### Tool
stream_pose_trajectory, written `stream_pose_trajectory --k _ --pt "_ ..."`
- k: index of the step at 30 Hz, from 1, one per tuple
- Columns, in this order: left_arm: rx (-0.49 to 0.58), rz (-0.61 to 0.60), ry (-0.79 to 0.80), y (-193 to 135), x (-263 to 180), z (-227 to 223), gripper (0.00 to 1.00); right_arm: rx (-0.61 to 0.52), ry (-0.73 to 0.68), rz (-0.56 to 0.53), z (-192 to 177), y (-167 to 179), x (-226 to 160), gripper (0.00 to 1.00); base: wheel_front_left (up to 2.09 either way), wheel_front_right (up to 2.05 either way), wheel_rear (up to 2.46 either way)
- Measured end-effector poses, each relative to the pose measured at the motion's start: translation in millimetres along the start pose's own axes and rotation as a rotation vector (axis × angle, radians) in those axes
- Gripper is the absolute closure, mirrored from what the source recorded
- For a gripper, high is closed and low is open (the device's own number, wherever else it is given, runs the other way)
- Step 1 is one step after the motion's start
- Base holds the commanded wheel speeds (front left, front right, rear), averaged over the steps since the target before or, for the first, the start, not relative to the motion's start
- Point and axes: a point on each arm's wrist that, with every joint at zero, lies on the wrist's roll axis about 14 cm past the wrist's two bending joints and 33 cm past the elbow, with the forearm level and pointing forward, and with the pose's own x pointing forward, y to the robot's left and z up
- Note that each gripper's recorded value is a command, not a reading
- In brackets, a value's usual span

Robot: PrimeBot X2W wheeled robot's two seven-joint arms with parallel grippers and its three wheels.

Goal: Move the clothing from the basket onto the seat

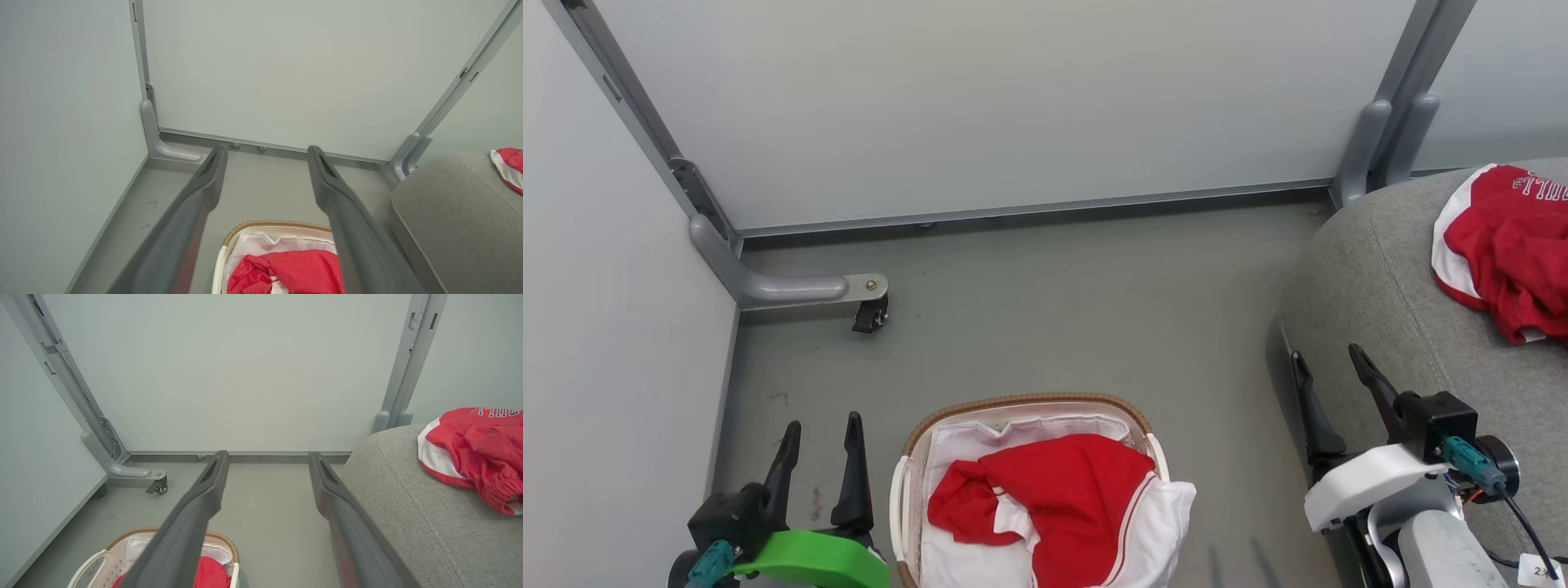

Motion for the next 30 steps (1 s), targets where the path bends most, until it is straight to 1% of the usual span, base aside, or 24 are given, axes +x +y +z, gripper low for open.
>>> stream_pose_trajectory --k 19,25,30 --pt "0.010 -0.018 0.027 -5 3 -8 0.00 0.001 0.008 -0.012 -3 -4 1 0.00 0.00 0.00 0.00" --pt "0.049 -0.072 0.041 -17 22 -12 0.00 -0.007 -0.004 -0.018 -1 -8 11 0.00 0.00 0.00 0.00" --pt "0.076 -0.129 0.071 -31 49 -21 0.00 -0.029 -0.014 -0.032 1 -17 25 0.00 0.00 0.00 0.00"
